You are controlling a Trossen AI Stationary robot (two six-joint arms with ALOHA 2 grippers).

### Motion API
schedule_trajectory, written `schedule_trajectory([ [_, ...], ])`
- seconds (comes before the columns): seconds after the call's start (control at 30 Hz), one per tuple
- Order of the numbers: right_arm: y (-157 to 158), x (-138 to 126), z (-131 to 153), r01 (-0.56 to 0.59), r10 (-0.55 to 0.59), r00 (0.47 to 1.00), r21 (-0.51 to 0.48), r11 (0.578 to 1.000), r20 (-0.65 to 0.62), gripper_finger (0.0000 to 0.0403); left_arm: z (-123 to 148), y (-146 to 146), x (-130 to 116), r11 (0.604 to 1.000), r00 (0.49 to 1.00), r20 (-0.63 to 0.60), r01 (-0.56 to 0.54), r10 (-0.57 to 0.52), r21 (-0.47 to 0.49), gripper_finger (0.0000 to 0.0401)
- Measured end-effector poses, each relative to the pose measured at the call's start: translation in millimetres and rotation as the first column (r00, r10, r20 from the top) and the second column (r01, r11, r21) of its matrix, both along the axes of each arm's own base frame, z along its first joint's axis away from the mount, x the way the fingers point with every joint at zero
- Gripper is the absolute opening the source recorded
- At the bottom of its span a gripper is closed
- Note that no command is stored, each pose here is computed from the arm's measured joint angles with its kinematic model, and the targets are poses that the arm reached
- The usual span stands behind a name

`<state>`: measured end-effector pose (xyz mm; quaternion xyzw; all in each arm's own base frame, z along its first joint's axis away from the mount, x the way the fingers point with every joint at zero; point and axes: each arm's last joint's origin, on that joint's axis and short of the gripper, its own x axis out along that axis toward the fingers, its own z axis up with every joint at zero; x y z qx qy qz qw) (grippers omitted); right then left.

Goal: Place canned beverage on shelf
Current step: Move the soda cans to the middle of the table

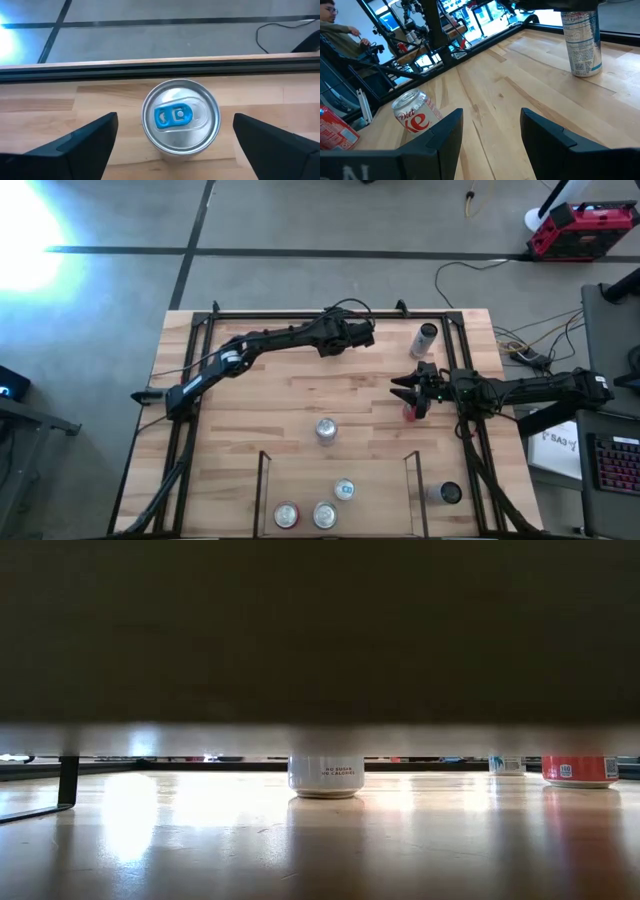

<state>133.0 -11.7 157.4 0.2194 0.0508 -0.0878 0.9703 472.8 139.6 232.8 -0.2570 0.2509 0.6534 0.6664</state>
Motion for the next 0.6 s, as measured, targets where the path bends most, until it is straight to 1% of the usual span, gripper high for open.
schedule_trajectory([
  [0.07, 0.0, 0.0, 0.1, 0.0, 0.0, 1.0, 0.0, 1.0, 0.0, 0.0183, -1.3, 0.4, 0.3, 1.0, 1.0, -0.003, 0.0, 0.0, -0.001, 0.0363],
  [0.17, 0.0, 0.0, 0.0, 0.0, 0.0, 1.0, 0.0, 1.0, 0.0, 0.0183, -6.7, 1.6, 1.4, 1.0, 1.0, -0.014, -0.001, 0.001, -0.006, 0.0327],
  [0.4, 0.0, 0.0, 0.1, 0.0, 0.0, 1.0, 0.0, 1.0, 0.0, 0.0183, -11.9, 2.4, 2.2, 1.0, 1.0, -0.027, -0.002, 0.002, -0.01, 0.0201],
  [0.43, 0.0, 0.0, 0.1, 0.0, 0.0, 1.0, 0.0, 1.0, 0.0, 0.0183, -12.0, 2.2, 2.0, 1.0, 1.0, -0.028, -0.001, 0.0, -0.017, 0.0194],
  [0.6, 0.0, 0.0, 0.1, 0.0, 0.0, 1.0, 0.0, 1.0, 0.001, 0.0183, -7.8, -0.5, -0.3, 0.998, 0.999, -0.028, 0.013, -0.015, -0.069, 0.0193],
])
